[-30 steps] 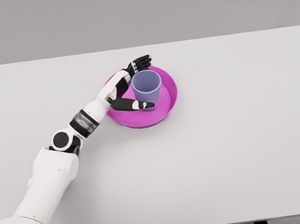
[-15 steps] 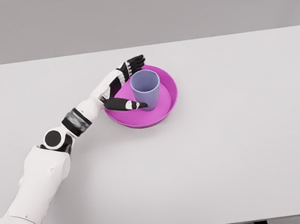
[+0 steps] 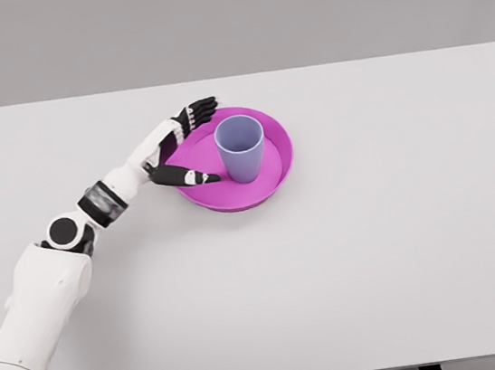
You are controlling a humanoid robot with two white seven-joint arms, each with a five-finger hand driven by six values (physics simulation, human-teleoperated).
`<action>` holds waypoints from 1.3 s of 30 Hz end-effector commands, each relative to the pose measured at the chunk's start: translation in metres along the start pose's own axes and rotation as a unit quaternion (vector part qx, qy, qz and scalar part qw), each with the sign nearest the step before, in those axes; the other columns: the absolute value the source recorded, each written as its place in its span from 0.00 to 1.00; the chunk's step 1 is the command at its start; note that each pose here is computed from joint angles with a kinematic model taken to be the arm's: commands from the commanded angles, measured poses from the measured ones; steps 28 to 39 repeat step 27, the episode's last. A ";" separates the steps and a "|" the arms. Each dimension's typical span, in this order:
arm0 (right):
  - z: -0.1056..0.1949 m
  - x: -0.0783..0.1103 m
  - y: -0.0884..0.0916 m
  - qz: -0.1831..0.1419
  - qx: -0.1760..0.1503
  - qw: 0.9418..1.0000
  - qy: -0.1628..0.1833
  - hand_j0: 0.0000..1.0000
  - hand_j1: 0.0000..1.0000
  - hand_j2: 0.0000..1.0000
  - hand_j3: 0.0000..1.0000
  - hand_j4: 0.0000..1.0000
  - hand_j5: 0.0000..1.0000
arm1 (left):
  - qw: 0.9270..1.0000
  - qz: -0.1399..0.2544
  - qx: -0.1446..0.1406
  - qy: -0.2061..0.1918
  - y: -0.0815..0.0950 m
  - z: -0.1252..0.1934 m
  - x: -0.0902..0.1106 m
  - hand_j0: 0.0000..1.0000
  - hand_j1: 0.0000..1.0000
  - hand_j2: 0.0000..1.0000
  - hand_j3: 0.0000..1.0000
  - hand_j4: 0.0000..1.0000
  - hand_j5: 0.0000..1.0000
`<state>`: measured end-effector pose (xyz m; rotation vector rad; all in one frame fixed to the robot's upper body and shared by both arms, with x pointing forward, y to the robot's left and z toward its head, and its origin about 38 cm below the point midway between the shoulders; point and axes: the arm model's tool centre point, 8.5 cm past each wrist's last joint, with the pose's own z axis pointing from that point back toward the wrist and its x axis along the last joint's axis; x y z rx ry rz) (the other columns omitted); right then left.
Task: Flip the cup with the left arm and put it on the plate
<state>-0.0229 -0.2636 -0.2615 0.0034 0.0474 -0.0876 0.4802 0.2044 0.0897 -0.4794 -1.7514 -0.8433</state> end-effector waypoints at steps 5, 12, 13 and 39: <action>0.000 0.000 0.000 0.000 0.000 1.000 0.000 1.00 1.00 1.00 1.00 1.00 1.00 | 0.999 -0.025 0.017 0.010 0.030 0.025 0.007 1.00 1.00 1.00 1.00 1.00 1.00; 0.000 0.000 0.000 0.000 0.000 1.000 0.000 1.00 1.00 1.00 1.00 1.00 1.00 | 0.991 -0.078 0.088 0.069 0.102 0.121 0.015 1.00 1.00 1.00 1.00 1.00 1.00; 0.000 0.000 0.000 0.000 0.000 1.000 0.000 1.00 1.00 1.00 1.00 1.00 1.00 | 0.989 -0.081 0.101 0.075 0.110 0.132 0.016 1.00 1.00 1.00 1.00 1.00 1.00; 0.000 0.000 0.000 0.000 0.000 1.000 0.000 1.00 1.00 1.00 1.00 1.00 1.00 | 0.980 -0.083 0.135 0.117 0.124 0.183 0.008 1.00 1.00 1.00 1.00 1.00 1.00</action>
